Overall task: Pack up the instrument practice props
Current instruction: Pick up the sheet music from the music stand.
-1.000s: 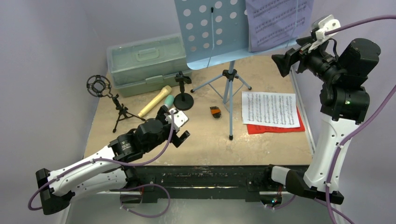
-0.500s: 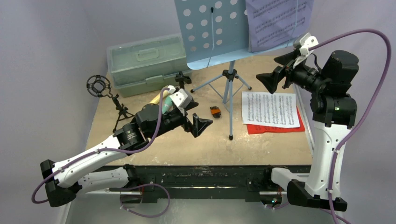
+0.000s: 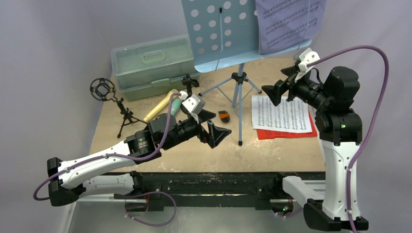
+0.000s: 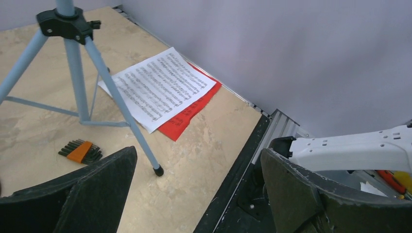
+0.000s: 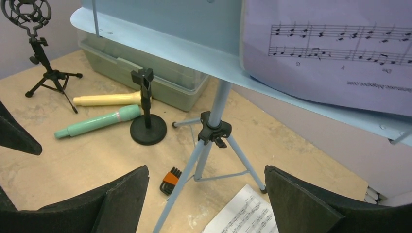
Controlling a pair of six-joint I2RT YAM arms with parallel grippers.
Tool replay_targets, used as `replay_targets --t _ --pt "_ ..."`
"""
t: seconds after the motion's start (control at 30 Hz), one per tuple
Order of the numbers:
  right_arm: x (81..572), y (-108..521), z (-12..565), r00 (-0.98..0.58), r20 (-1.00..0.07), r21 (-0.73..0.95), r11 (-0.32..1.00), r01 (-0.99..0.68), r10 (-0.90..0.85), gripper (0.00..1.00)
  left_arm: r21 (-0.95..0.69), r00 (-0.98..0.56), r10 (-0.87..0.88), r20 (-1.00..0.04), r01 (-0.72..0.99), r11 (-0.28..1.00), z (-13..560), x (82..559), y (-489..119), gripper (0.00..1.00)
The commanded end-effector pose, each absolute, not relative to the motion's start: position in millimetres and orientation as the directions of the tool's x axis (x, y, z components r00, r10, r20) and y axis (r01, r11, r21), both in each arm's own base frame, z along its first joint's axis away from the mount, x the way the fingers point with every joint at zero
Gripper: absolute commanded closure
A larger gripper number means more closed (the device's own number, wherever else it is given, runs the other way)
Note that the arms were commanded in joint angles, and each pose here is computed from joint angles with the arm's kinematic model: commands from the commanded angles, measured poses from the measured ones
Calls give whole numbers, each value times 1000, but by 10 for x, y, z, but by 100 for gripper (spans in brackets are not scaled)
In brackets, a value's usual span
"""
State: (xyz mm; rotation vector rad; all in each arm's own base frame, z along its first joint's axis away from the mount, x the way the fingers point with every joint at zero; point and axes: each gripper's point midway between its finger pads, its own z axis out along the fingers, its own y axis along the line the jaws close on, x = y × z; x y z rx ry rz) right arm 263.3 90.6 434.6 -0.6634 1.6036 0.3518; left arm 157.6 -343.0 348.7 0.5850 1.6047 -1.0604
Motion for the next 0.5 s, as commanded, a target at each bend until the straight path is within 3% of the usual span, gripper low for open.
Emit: replay_targets --t 0.0,0.27,0.47 --pt "2774 916 4570 32 -971 -219 828 -516 -238 8 -392 -299 -254 -920 736 552 3593 1674 -3175 0" --pt "2870 1014 4767 81 -947 -314 852 -418 -310 7 -327 -291 -177 -940 623 710 3218 1775 -2690 0" --pt "2833 1063 5164 156 -958 -284 872 -400 -240 3 -331 -289 -192 -938 577 747 3148 1776 -2466 0"
